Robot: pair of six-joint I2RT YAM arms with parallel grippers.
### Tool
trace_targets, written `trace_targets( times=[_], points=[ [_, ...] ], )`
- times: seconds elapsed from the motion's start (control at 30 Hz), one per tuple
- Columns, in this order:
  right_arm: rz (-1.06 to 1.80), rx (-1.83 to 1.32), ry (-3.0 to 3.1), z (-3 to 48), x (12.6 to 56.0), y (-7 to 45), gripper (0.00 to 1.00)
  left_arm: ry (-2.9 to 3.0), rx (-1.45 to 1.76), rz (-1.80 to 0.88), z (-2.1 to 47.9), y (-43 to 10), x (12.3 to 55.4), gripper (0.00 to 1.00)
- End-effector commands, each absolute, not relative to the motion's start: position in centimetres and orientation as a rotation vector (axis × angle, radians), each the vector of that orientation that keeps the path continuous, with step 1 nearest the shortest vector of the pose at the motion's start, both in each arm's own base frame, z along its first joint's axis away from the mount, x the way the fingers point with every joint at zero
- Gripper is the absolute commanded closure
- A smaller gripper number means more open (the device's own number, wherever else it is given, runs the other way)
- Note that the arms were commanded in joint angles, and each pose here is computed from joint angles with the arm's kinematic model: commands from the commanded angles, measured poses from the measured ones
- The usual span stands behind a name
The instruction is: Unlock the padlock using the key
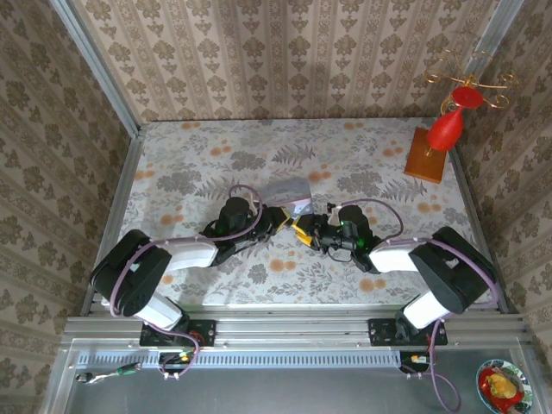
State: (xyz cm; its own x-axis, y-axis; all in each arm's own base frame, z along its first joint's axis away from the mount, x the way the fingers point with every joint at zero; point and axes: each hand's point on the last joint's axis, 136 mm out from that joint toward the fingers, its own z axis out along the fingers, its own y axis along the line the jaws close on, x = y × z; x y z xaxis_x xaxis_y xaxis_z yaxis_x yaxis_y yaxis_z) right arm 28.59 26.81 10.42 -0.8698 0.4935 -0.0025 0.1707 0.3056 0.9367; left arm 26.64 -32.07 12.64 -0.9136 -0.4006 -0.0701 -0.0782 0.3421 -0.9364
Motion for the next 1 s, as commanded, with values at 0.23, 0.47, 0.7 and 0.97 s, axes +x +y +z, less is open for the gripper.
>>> trace_targets(
  times=[0.23,0.47,0.7,0.97],
  points=[
    [0.926,-0.079,2.375,10.9,26.3,22.4,0.5,2.374,-0.311,-1.536,14.0,-31.8,26.1,1.0],
    [0.592,-0.597,2.079,13.0,24.2,24.3,0.5,2.454,-0.282,-1.434,13.4,-31.3,25.6,1.0],
    [0.457,-0.751,1.936,12.6,24.5,24.8,0.51,2.477,-0.269,-1.407,13.3,-31.1,25.1,1.0],
    [0.504,-0.793,1.838,11.8,24.2,26.2,0.57,2.49,-0.247,-1.4,13.4,-31.3,24.6,1.0]
  ],
)
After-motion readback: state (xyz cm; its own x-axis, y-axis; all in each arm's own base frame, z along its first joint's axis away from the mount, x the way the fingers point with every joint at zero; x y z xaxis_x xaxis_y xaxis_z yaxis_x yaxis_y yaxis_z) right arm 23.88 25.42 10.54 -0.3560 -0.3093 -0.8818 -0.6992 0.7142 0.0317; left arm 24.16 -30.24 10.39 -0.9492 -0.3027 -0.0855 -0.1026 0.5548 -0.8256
